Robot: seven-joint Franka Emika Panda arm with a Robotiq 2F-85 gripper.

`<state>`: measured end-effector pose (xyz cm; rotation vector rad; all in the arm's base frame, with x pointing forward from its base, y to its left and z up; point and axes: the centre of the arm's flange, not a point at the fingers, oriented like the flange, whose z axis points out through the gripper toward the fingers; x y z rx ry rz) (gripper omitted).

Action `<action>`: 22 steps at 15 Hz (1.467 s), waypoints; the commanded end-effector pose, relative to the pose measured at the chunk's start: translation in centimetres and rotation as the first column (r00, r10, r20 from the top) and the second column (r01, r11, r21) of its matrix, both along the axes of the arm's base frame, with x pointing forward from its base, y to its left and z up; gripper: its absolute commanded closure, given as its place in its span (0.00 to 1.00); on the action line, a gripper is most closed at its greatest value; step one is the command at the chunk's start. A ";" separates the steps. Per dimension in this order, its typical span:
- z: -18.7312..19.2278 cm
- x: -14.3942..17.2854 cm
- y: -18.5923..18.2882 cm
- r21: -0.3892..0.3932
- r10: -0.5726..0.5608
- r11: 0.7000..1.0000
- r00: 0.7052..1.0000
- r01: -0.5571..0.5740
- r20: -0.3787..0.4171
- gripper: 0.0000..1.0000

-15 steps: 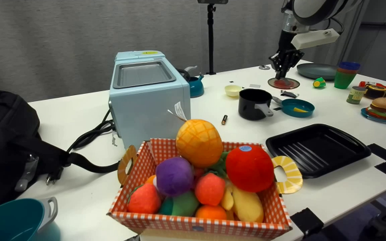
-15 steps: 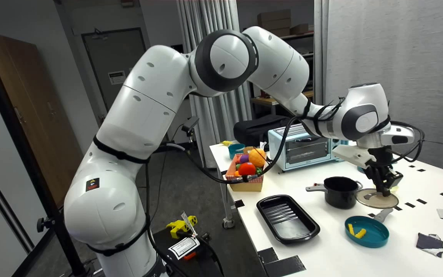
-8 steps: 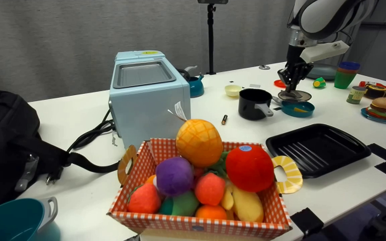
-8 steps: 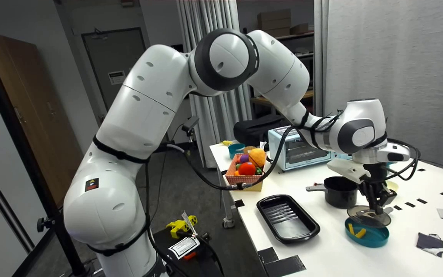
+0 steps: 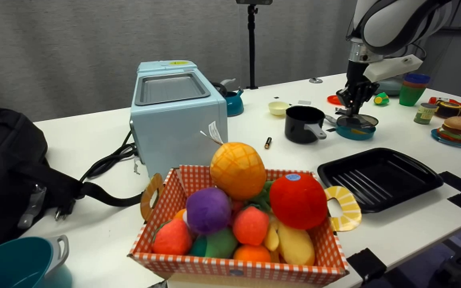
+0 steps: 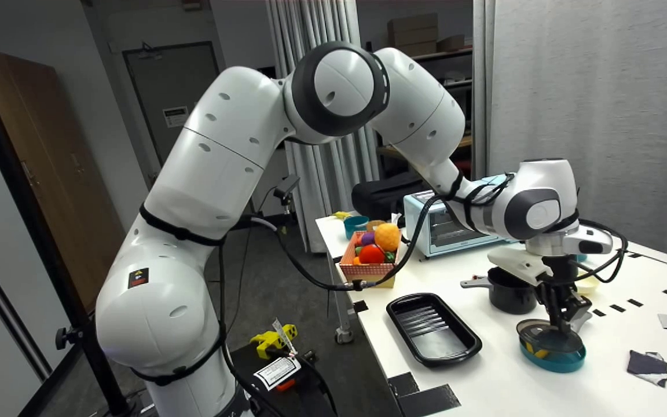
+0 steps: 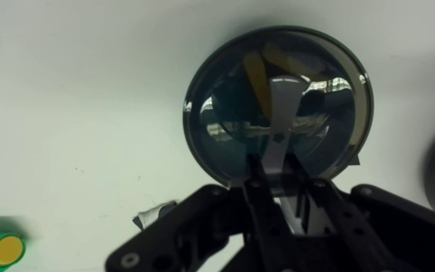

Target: Pick the lid on the black pot and put it on the blue pan

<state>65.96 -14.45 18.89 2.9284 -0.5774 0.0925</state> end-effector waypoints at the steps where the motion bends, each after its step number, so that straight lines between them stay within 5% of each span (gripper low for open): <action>1: 0.6 -1.1 0.0 -0.017 0.014 1.000 1.000 -0.014 0.000 0.56; 2: 0.6 -1.1 -0.1 -0.018 0.016 1.000 1.000 -0.016 0.000 0.56; 10: 3.1 -0.4 0.0 -0.005 0.025 1.000 0.999 -0.025 0.030 0.00; 22: 17.5 0.1 6.5 0.089 0.139 0.983 0.969 -0.160 0.206 0.00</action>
